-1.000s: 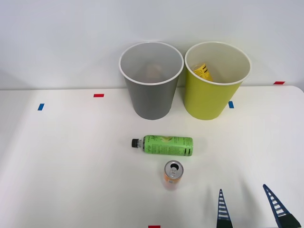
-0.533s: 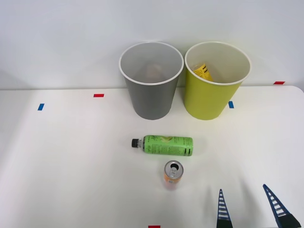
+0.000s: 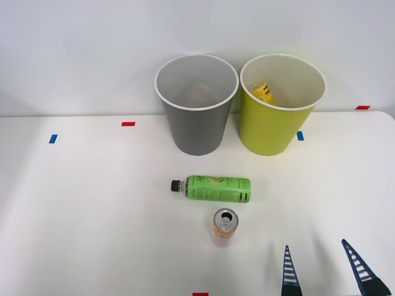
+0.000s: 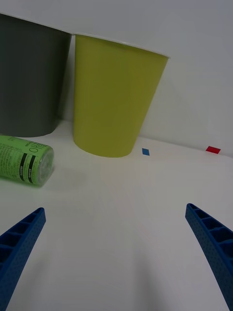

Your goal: Put cans in the gray bin, plastic bottles in the light green bin

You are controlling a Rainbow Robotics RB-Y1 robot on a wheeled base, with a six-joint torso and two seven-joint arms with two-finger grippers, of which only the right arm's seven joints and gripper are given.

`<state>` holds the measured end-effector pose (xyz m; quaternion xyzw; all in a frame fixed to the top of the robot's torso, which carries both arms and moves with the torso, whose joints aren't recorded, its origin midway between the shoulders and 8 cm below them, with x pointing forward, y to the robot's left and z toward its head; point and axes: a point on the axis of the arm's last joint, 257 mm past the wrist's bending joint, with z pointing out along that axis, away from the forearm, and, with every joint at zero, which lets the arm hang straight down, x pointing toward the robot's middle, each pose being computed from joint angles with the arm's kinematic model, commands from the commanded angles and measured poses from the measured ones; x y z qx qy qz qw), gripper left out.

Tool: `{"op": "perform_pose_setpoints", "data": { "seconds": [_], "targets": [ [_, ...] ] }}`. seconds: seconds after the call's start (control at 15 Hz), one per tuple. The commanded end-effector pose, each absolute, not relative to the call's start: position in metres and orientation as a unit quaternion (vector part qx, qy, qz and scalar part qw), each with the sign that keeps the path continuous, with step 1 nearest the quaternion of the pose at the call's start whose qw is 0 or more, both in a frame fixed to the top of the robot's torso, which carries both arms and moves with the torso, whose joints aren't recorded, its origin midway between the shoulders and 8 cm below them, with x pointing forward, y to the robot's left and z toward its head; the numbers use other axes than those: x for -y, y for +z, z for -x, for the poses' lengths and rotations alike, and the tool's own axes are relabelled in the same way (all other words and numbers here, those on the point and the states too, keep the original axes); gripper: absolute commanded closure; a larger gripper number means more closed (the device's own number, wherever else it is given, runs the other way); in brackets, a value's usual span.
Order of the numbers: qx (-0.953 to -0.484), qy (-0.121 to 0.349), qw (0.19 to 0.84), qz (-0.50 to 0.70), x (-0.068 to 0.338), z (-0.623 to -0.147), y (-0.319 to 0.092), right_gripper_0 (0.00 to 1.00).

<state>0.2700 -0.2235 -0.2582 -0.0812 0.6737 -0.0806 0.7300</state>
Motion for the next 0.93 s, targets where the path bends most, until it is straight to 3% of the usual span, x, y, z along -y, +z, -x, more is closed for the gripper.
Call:
{"op": "perform_pose_setpoints", "data": {
  "seconds": [0.07,0.27,0.73,0.93],
  "targets": [
    [-0.692,-0.077,0.712,0.091,0.221,-0.266,-0.280,0.00],
    [-0.684,-0.046,0.716,0.132,0.198,-0.267,-0.281,0.00],
    [-0.675,0.099,0.716,0.148,0.150,-0.259,-0.277,0.00],
    [-0.660,0.139,0.721,0.160,0.128,-0.267,-0.267,0.00]
  ]
}}
